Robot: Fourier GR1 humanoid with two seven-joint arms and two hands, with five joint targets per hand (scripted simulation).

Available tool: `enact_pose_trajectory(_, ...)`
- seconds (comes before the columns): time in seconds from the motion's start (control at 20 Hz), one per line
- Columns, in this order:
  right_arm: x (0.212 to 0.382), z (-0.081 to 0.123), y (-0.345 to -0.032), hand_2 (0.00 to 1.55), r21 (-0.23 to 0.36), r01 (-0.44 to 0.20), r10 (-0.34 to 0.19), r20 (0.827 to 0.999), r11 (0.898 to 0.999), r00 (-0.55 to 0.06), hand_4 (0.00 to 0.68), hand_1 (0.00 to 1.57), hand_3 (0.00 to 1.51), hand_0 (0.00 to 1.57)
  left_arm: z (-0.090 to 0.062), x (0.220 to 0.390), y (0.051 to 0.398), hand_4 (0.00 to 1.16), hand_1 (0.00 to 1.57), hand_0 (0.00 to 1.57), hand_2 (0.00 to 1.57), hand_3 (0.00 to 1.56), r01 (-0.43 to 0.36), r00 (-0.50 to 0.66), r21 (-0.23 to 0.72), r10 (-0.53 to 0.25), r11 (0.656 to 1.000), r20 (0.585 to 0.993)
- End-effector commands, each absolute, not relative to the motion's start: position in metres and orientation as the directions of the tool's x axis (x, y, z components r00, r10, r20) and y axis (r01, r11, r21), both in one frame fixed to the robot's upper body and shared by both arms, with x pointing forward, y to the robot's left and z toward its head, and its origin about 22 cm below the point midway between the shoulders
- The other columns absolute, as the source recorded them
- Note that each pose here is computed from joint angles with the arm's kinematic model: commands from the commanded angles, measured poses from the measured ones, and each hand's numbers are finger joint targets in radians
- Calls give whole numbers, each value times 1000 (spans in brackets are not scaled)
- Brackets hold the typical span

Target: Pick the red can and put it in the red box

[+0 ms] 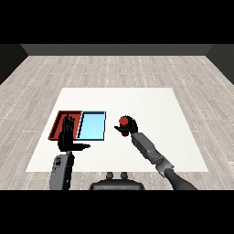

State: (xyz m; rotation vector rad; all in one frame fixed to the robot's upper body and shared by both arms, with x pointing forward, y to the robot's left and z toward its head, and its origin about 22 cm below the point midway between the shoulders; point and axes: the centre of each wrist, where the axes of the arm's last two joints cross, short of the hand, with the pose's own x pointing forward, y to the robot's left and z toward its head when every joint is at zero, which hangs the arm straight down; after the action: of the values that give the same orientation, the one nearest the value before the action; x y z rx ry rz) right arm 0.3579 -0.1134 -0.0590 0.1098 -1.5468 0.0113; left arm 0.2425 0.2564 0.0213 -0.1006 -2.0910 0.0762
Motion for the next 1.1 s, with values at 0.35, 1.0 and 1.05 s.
enact_pose_trajectory(0.35, 358, -55, -108, 1468, -16, -97, 22, 998, 995, 66, 546, 1531, 1413, 1531, 20, 252, 258, 0, 0, 0, 0, 0, 30, -488, -81, 85, 996, 869)
enact_pose_trajectory(1.0, 376, -12, -111, 1459, 8, -46, -15, 987, 999, -159, 582, 1543, 1381, 1543, 18, 233, 263, 0, 0, 0, 0, 0, 52, -469, -101, 113, 994, 876)
enact_pose_trajectory(1.05, 365, -1, -97, 1459, 22, -61, -33, 983, 998, -180, 582, 1543, 1381, 1543, 18, 233, 253, 0, 0, 0, 0, 0, 46, -483, -88, 99, 995, 870)
